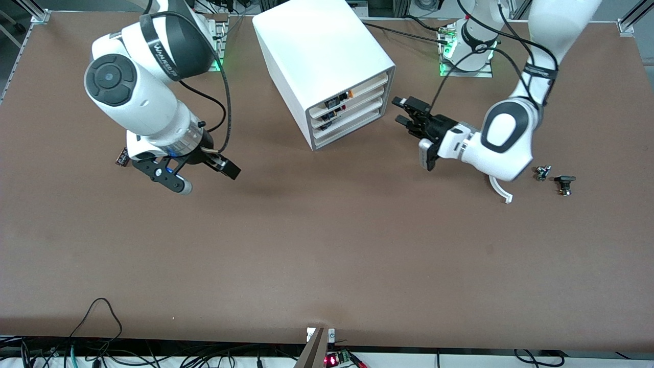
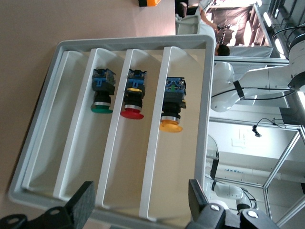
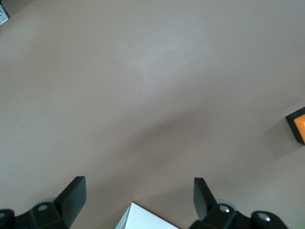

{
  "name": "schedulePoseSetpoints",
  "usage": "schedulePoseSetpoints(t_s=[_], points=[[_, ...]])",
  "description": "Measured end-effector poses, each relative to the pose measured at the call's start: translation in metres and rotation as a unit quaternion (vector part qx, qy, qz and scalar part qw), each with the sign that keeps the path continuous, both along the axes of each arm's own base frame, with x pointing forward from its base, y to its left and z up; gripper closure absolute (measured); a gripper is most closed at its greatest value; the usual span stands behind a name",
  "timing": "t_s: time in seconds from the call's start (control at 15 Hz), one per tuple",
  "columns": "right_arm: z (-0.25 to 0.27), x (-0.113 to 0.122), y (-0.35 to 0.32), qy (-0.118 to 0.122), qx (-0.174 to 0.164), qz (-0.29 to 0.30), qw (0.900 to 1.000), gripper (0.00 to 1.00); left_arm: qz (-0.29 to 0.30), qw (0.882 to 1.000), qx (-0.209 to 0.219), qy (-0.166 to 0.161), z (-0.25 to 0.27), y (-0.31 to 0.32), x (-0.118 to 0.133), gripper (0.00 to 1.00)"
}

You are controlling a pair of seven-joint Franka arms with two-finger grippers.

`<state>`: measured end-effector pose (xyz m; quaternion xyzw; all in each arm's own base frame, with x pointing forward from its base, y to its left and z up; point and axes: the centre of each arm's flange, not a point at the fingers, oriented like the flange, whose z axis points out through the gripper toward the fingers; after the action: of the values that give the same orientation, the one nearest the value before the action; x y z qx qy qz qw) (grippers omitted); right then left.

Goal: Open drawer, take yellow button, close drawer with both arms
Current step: 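Grasp the drawer front with the left gripper while the right gripper waits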

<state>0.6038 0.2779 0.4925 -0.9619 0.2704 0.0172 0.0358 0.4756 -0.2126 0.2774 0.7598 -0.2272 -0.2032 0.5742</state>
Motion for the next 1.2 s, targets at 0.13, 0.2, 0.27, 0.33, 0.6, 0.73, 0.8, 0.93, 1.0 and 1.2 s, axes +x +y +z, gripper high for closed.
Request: schedulePoseSetpoints(t_s=[0.13, 0.2, 0.27, 0.33, 0.6, 0.73, 0.8, 0.93, 1.0, 1.2], points=[[-0.003, 0.002, 0.006, 0.001, 0.001, -0.007, 1.0, 0.0, 0.005, 1.0, -0.015, -0.011, -0.008, -0.007, -0.018, 0.15], [-0.004, 0.003, 0.008, 0.001, 0.001, -0.01, 1.0, 0.0, 0.005, 1.0, -0.02, -0.011, -0.012, -0.009, -0.027, 0.23], [-0.004, 0.004, 0.009, 0.001, 0.001, -0.013, 1.0, 0.0, 0.005, 1.0, -0.025, -0.008, -0.015, -0.01, -0.034, 0.29], [-0.003, 0.004, 0.011, 0.0, 0.003, -0.016, 1.0, 0.0, 0.005, 1.0, -0.027, -0.006, -0.018, -0.012, -0.04, 0.29], [0.005, 0.006, 0.018, 0.005, 0.03, -0.032, 0.999, 0.0, -0.001, 1.0, -0.025, -0.006, -0.021, -0.02, -0.051, 0.35], [0.006, 0.008, 0.02, 0.004, 0.033, -0.034, 0.999, 0.0, -0.006, 1.0, -0.019, -0.009, -0.025, -0.028, -0.057, 0.36], [0.005, 0.008, 0.022, 0.004, 0.033, -0.034, 0.999, 0.0, -0.01, 1.0, -0.016, -0.011, -0.027, -0.033, -0.062, 0.36], [0.003, 0.007, 0.027, 0.006, 0.033, -0.04, 0.999, 0.0, -0.019, 1.0, -0.014, -0.013, -0.03, -0.044, -0.072, 0.38], [0.003, 0.007, 0.029, 0.006, 0.033, -0.041, 0.999, 0.0, -0.021, 1.0, -0.014, -0.014, -0.031, -0.046, -0.075, 0.44], [0.003, 0.008, 0.04, 0.005, 0.035, -0.05, 0.998, 0.0, -0.022, 0.999, -0.018, -0.016, -0.027, -0.046, -0.076, 0.75]])
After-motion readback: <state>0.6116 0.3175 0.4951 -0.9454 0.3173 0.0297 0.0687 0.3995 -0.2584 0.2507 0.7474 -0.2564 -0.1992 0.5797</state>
